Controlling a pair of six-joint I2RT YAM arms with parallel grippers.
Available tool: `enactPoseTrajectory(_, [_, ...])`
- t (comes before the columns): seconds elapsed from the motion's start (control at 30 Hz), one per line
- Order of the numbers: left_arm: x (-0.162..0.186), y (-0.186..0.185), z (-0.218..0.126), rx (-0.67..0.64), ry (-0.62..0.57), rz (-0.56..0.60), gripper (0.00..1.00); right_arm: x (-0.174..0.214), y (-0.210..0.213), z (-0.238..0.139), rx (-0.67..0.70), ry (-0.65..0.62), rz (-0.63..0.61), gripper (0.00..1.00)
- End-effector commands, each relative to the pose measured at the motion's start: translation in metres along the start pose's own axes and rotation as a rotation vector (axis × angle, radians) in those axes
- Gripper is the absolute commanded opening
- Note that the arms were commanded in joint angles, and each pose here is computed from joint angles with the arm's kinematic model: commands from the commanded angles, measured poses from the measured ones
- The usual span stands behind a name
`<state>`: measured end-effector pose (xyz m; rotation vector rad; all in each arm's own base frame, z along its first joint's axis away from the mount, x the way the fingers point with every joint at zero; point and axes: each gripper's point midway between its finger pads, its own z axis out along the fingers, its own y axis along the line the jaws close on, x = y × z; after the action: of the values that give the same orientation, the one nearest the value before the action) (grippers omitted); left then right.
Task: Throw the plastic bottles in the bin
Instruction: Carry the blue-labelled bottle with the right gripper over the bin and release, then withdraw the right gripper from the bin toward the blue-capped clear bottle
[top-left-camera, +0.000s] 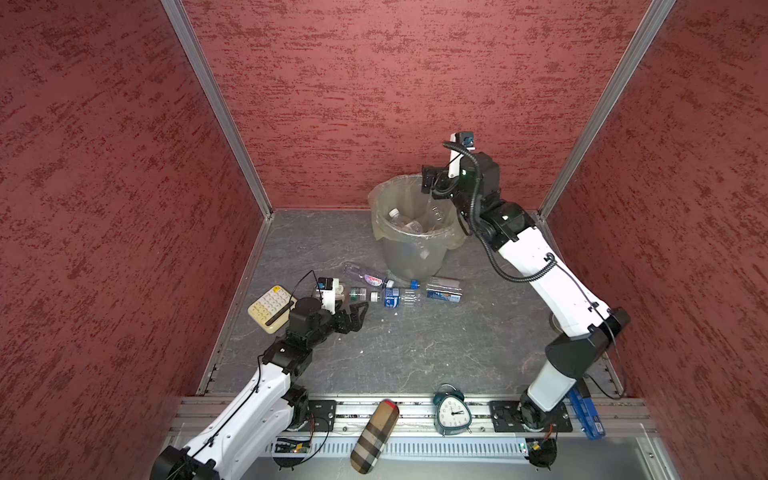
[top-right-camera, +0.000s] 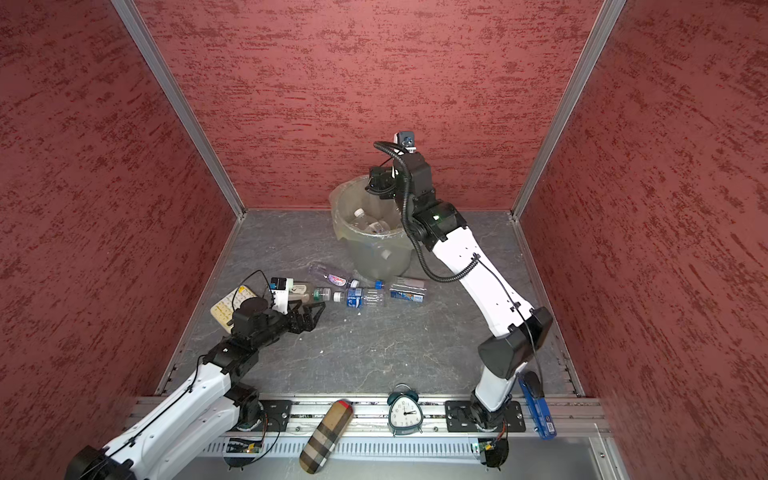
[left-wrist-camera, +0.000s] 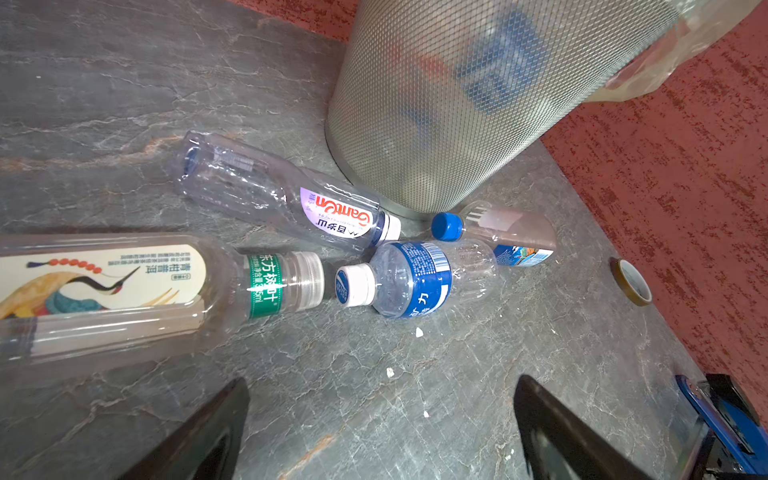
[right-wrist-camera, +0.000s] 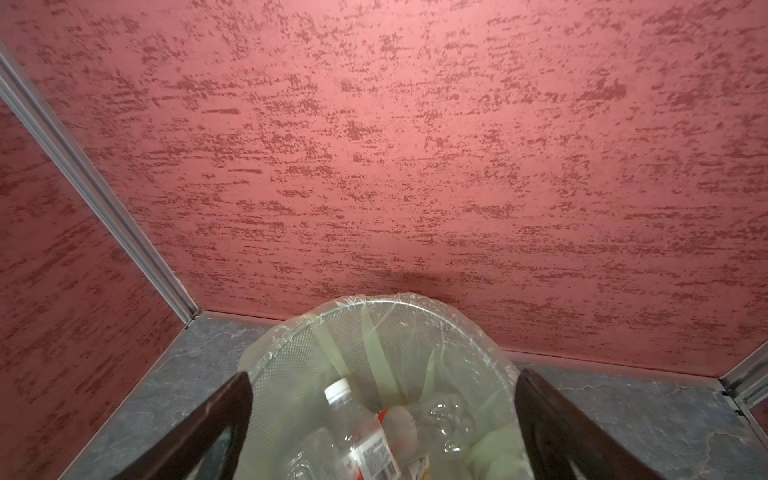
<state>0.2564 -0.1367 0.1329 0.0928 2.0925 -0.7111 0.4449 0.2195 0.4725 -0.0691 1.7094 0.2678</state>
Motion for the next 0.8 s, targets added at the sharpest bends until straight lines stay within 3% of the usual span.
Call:
enactPoseTrajectory(0.0, [-0.009, -0.006, 0.0, 0.019, -0.022, 0.024, 1.0, -0.011, -0.004, -0.026, -0.027, -0.039, 0.027, 0.99])
enactPoseTrajectory(0.5, [-0.012, 0.008, 0.004, -0.068, -0.015, -0.005, 1.0, 0.098, -0.041, -0.075, -0.016, 0.088, 0.072, 0.99])
enactPoseTrajectory(0.77, [-0.014, 0.013, 0.014, -0.124, 0.054, -0.074, 1.0, 0.173, -0.066, -0.095, 0.039, 0.208, 0.078, 0.99])
